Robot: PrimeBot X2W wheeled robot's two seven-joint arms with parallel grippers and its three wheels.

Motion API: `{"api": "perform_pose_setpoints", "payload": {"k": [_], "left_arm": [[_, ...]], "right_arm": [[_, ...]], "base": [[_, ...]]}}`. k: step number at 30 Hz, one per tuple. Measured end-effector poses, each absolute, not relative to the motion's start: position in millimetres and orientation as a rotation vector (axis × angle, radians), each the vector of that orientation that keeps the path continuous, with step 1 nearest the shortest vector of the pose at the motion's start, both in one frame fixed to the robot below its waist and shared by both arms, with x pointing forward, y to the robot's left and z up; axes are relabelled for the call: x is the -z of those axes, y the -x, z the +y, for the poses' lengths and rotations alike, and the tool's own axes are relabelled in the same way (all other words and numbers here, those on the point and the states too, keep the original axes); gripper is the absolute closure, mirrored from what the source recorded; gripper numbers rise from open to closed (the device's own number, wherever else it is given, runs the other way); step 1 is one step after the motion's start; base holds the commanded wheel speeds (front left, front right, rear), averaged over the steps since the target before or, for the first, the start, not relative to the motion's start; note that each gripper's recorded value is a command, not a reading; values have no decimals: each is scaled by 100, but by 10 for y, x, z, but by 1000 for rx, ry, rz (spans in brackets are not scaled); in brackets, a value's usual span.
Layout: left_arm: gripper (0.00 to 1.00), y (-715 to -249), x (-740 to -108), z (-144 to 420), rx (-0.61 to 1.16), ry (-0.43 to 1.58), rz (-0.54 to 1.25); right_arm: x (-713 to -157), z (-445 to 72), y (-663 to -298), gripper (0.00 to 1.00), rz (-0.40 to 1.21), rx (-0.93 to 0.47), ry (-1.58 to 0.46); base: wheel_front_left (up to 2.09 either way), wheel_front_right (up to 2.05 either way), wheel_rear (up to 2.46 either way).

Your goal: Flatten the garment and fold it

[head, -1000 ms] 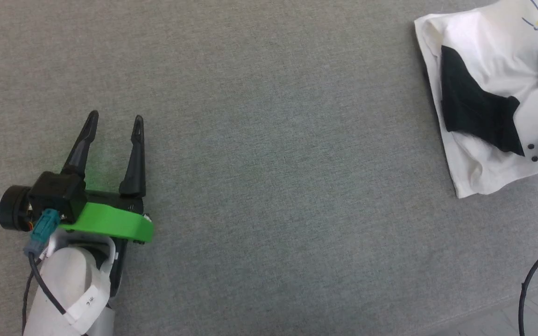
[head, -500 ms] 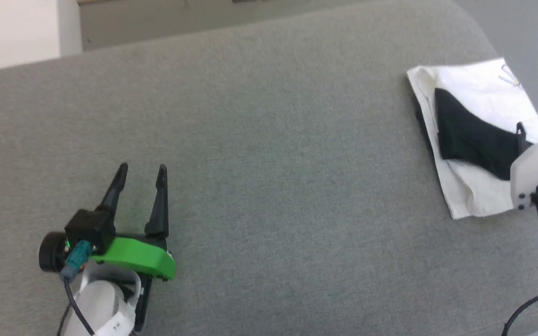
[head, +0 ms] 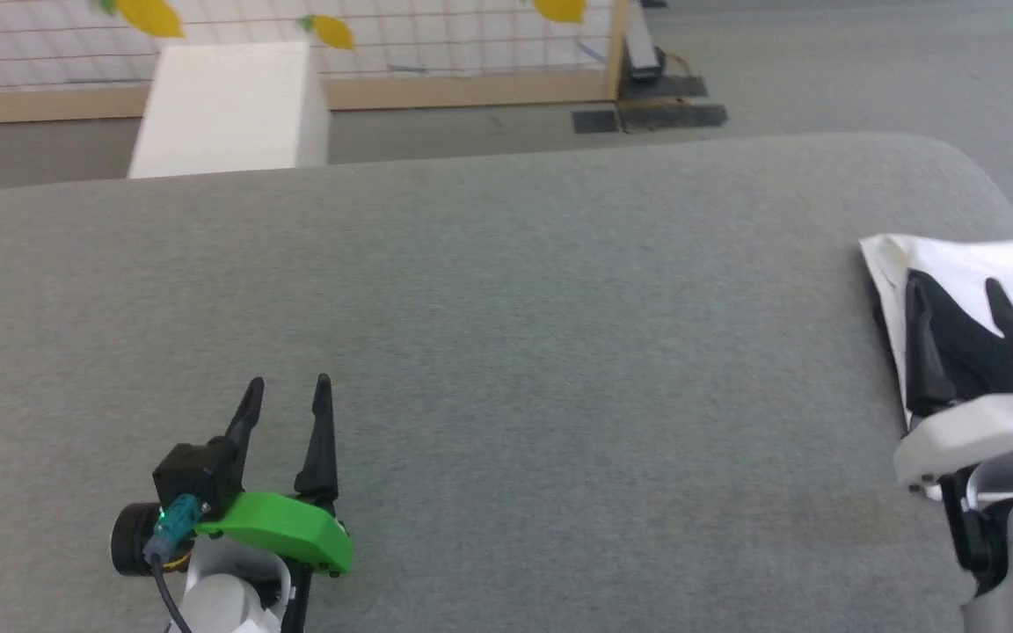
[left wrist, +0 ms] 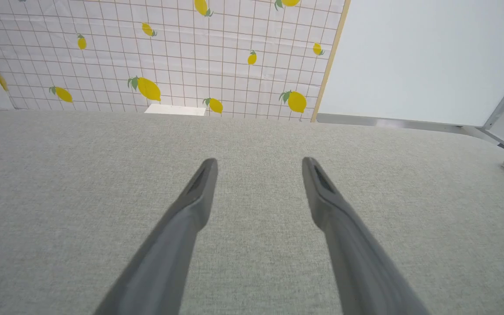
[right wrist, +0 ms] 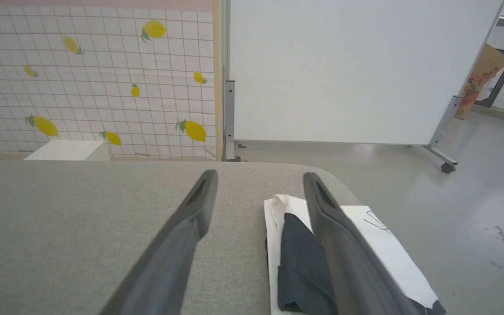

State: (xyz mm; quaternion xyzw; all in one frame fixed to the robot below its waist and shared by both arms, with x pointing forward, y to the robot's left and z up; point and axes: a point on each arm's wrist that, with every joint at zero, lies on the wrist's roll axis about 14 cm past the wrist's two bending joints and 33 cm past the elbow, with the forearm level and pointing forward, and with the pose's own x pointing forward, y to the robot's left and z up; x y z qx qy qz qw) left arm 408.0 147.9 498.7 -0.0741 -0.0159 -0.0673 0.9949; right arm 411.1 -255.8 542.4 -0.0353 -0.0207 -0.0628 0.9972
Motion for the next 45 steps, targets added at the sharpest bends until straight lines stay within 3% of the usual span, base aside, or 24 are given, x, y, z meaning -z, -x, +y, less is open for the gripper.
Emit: {"api": "perform_pose_setpoints", "payload": {"k": [7, 17, 36, 37, 45], "left_arm": [[0, -3859, -5070, 1717, 65, 147, -55], [0, -3634, -5254, 1830, 30, 151, -117], [0, -3565, -5193, 1713, 54, 164, -101], [100, -3565, -5192, 1711, 54, 164, -100], [100, -3569, -5194, 1707, 56, 164, -100]], "right_arm": [[-5562, -1967, -4040, 0, -129, -25, 0], [-5333, -1590, -3775, 0, -96, -134, -83], [-5288, -1688, -3617, 0, -91, -106, -81], [-5290, -1689, -3616, 100, -91, -106, -81], [-5287, -1692, -3615, 100, -90, -105, -81]], "base": [[0, 0, 0], [0, 0, 0], [0, 0, 0], [0, 0, 0], [0, 0, 0]]}}
